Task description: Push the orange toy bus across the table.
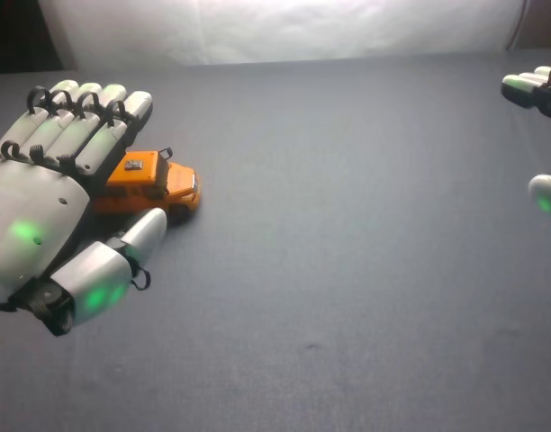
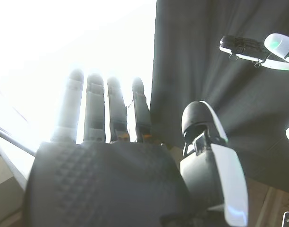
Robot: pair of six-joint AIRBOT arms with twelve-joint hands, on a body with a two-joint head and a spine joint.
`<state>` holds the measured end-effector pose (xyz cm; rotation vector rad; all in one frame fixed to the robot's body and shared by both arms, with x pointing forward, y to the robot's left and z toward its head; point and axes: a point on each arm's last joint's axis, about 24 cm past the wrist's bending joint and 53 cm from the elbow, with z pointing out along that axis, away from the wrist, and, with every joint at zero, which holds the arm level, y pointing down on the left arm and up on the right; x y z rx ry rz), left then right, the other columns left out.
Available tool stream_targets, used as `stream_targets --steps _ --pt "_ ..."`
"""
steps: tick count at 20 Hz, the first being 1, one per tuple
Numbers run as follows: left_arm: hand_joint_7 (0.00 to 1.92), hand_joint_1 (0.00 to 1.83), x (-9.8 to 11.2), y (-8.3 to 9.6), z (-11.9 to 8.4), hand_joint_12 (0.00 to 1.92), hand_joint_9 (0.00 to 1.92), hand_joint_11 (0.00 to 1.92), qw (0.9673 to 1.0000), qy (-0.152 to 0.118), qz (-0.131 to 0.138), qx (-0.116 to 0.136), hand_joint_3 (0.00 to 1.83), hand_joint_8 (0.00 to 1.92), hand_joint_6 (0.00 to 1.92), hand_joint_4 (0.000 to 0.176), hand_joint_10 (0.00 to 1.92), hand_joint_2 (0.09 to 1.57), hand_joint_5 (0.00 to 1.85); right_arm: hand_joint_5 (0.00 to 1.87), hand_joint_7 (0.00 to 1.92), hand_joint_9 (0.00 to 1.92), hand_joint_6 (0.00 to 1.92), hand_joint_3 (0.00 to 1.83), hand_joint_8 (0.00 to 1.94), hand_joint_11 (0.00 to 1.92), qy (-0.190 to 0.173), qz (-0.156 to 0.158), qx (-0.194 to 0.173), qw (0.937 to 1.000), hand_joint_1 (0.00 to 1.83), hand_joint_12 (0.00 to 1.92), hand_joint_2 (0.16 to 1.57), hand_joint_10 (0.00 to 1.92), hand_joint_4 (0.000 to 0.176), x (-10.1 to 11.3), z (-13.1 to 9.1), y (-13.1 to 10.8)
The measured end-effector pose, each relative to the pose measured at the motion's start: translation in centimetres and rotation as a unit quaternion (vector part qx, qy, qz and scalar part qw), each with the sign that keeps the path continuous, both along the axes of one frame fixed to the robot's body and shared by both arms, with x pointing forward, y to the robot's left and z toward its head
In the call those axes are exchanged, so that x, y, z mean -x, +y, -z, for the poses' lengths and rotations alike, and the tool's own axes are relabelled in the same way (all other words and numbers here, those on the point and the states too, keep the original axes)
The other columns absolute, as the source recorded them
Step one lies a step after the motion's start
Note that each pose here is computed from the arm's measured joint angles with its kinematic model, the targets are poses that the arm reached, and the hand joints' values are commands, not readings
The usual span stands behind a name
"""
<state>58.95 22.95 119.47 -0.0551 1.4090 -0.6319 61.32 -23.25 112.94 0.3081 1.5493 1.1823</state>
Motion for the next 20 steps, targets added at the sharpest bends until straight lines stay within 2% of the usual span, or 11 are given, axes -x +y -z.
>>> stream_targets --steps 2,4,8,10,11,13,16,17,19,20 --pt "0.00 0.00 -0.1 0.5 0.2 0.00 0.00 0.00 1.0000 0.004 -0.008 0.000 0.02 0.00 0.00 0.000 0.00 1.49 0.00 0.23 0.21 0.13 0.00 0.01 0.00 0.04 0.001 0.000 0.000 1.0000 0.47 0.23 1.35 0.00 0.000 0.0 0.0 0.0" --pt "0.00 0.00 -0.5 1.6 0.6 0.00 0.00 0.00 0.9995 0.012 -0.029 0.001 0.02 0.00 0.00 0.000 0.00 1.49 0.00 0.24 0.21 0.13 0.00 0.00 0.00 0.04 0.001 0.001 -0.001 1.0000 0.47 0.22 1.36 0.00 0.000 0.0 0.0 -0.1" --pt "0.00 0.00 -1.8 5.2 1.0 0.00 0.00 0.00 0.9957 0.016 -0.090 0.008 0.00 0.00 0.00 0.000 0.00 1.45 0.00 0.24 0.22 0.14 0.00 0.00 0.00 0.05 0.002 0.001 -0.001 1.0000 0.49 0.21 1.37 0.01 0.000 0.0 0.1 -0.1" --pt "0.00 0.00 -2.5 6.7 2.1 0.00 0.00 0.00 0.9924 0.031 -0.118 0.013 0.00 0.00 0.00 0.000 0.00 1.44 0.00 0.24 0.22 0.15 0.00 0.00 0.00 0.07 0.002 0.000 -0.002 1.0000 0.46 0.17 1.37 0.00 0.000 0.0 0.1 -0.1" --pt "0.00 0.00 -2.7 7.0 2.3 0.00 0.00 0.00 0.9916 0.035 -0.124 0.012 0.00 0.00 0.00 0.000 0.00 1.44 0.00 0.24 0.21 0.14 0.00 0.00 0.00 0.07 0.003 0.000 -0.001 1.0000 0.46 0.17 1.37 0.00 0.000 0.1 0.1 -0.1" --pt "0.00 0.00 -3.2 8.6 2.9 0.00 0.00 0.00 0.9877 0.047 -0.149 0.013 0.00 0.00 0.00 0.000 0.00 1.46 0.00 0.24 0.22 0.13 0.00 0.00 0.00 0.06 0.006 0.000 0.001 1.0000 0.47 0.16 1.38 0.00 0.000 0.1 0.3 -0.1" --pt "0.00 0.00 -3.5 10.4 4.0 0.00 0.00 0.00 0.9801 0.065 -0.186 -0.020 0.01 0.00 0.00 0.000 0.00 1.47 0.00 0.26 0.23 0.14 0.00 0.00 0.00 0.07 0.006 0.001 0.000 1.0000 0.46 0.15 1.38 0.00 0.000 0.1 0.3 -0.2" --pt "0.00 0.00 -3.5 10.9 4.4 0.00 0.00 0.00 0.9774 0.072 -0.197 -0.024 0.01 0.00 0.00 0.000 0.00 1.48 0.00 0.26 0.23 0.14 0.01 0.00 0.00 0.08 0.007 0.000 0.000 1.0000 0.45 0.15 1.38 0.00 0.000 0.1 0.3 -0.1" --pt "0.00 0.00 -3.7 11.8 4.5 0.00 0.00 0.00 0.9743 0.075 -0.211 -0.021 0.02 0.00 0.00 0.000 0.00 1.50 0.00 0.26 0.23 0.14 0.00 0.00 0.00 0.08 0.008 0.000 0.000 1.0000 0.47 0.14 1.38 0.00 0.000 0.1 0.4 -0.1" --pt "0.00 0.00 -3.7 12.1 4.5 0.00 0.00 0.00 0.9734 0.075 -0.216 -0.020 0.06 0.00 0.00 0.000 0.00 1.56 0.01 0.26 0.24 0.16 0.00 0.00 0.00 0.10 0.008 0.000 0.000 1.0000 0.43 0.14 1.39 0.00 0.000 0.1 0.4 -0.2"
